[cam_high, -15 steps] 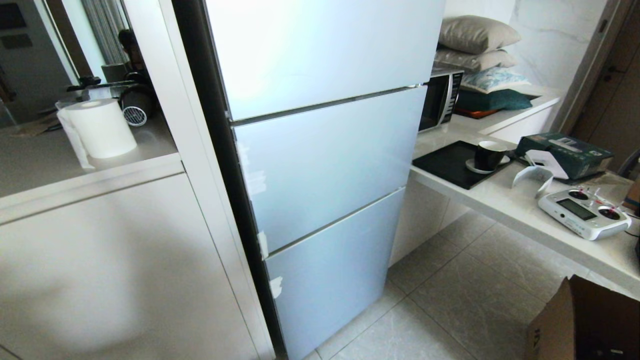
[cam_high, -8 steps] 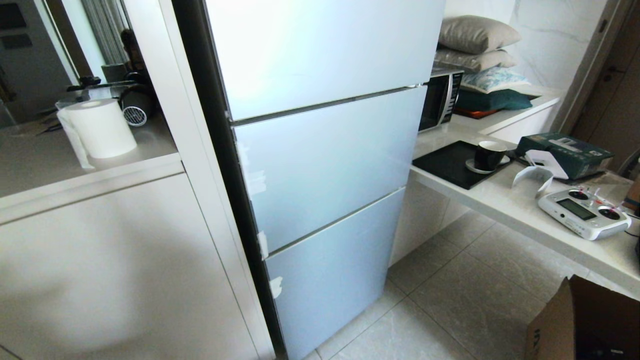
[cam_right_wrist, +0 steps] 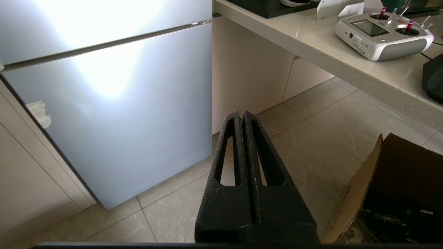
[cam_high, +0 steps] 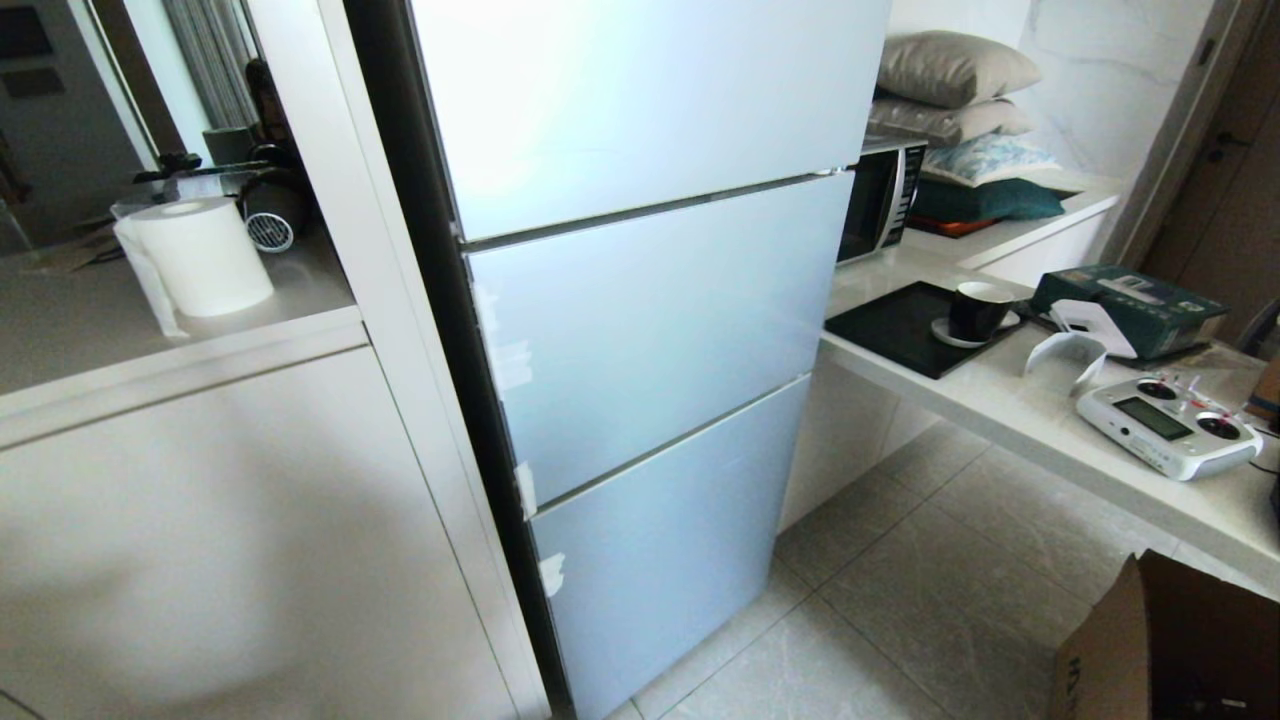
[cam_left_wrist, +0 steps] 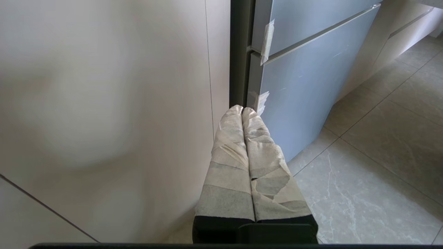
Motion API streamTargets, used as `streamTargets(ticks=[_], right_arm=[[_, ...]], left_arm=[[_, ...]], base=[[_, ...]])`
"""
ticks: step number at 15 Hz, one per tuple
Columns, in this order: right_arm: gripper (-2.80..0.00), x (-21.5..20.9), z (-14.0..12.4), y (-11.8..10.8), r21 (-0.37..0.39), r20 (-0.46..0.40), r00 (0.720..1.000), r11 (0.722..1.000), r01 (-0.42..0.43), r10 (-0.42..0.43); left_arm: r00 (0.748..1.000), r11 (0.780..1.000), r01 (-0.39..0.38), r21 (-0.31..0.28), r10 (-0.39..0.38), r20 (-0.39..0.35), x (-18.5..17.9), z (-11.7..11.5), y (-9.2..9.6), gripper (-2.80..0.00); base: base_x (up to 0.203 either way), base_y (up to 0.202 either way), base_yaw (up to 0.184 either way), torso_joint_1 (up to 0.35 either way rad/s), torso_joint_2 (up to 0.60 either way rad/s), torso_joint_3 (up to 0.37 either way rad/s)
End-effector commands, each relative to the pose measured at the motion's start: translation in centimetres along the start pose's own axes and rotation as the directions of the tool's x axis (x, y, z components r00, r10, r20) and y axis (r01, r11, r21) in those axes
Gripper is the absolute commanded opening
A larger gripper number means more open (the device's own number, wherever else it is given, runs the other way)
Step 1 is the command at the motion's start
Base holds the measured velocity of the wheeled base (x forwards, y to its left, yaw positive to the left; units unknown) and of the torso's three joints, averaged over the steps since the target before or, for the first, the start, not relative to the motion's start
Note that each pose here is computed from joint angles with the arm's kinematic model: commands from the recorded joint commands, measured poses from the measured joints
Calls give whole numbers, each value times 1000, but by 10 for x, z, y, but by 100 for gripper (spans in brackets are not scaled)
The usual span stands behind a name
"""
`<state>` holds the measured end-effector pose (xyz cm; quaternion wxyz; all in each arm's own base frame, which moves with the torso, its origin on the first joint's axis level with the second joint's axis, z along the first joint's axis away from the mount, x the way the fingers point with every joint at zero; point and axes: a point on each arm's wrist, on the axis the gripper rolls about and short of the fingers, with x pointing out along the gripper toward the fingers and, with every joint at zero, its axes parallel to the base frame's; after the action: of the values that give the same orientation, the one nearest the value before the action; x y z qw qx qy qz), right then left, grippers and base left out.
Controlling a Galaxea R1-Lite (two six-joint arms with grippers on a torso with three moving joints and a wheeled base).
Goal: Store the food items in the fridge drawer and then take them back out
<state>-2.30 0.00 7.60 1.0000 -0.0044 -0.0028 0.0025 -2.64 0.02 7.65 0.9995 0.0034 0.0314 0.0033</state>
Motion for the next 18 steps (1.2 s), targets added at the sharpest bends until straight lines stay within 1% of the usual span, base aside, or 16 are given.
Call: streamTargets(ticks=[1,2,4,5,6,7,8,9,10,11,12,14,15,16,17,18], right_arm=[[-280,0,0,0,0,-2,1000,1000,-1,1],[-280,0,0,0,0,-1,1000,1000,-1,1],[-280,0,0,0,0,-1,1000,1000,-1,1],[-280,0,0,0,0,-1,1000,1000,-1,1],[-280,0,0,0,0,-2,1000,1000,-1,1],[-280,0,0,0,0,-1,1000,1000,0,0],[-280,0,0,0,0,-2,1000,1000,-1,1],[-280,0,0,0,0,-2,1000,1000,-1,1],[-280,0,0,0,0,-1,1000,1000,-1,1],[-280,0,0,0,0,-2,1000,1000,-1,1],[-280,0,0,0,0,-2,1000,1000,-1,1],[-280,0,0,0,0,-2,1000,1000,-1,1],[-280,0,0,0,0,-2,1000,1000,-1,1],[-280,0,0,0,0,-2,1000,1000,-1,1],[-280,0,0,0,0,-2,1000,1000,-1,1],[-280,0,0,0,0,-2,1000,1000,-1,1]], left_arm=[[1000,1000,-1,1,1,1,0,0,0,-280],[1000,1000,0,1,0,12,0,2,0,-280],[996,1000,17,-14,-16,87,-8,23,0,-280],[995,999,29,-18,-27,92,-8,28,0,-280],[996,999,31,-28,-29,80,-7,30,0,-280],[998,998,33,-54,-30,63,-4,35,0,-280],[998,994,37,-102,-33,44,-2,41,0,-280],[999,985,45,-167,-41,27,2,48,0,-280],[998,968,55,-245,-55,7,7,56,-1,-280],[997,942,60,-330,-70,-20,13,62,-1,-280],[995,907,61,-417,-91,-52,22,68,-2,-280],[986,827,57,-559,-133,-97,40,79,-3,-280],[981,790,52,-610,-153,-115,51,83,-3,-280],[978,759,49,-649,-169,-124,61,87,-4,-280],[975,722,44,-690,-182,-128,71,91,-4,-280],[974,680,37,-732,-189,-127,81,95,-5,-280]], base=[[0,0,0,0,0,0],[0,0,0,0,0,0],[0,0,0,0,0,0],[0,0,0,0,0,0],[0,0,0,0,0,0],[0,0,0,0,0,0],[0,0,0,0,0,0],[0,0,0,0,0,0],[0,0,0,0,0,0],[0,0,0,0,0,0],[0,0,0,0,0,0],[0,0,0,0,0,0],[0,0,0,0,0,0],[0,0,0,0,0,0],[0,0,0,0,0,0],[0,0,0,0,0,0]])
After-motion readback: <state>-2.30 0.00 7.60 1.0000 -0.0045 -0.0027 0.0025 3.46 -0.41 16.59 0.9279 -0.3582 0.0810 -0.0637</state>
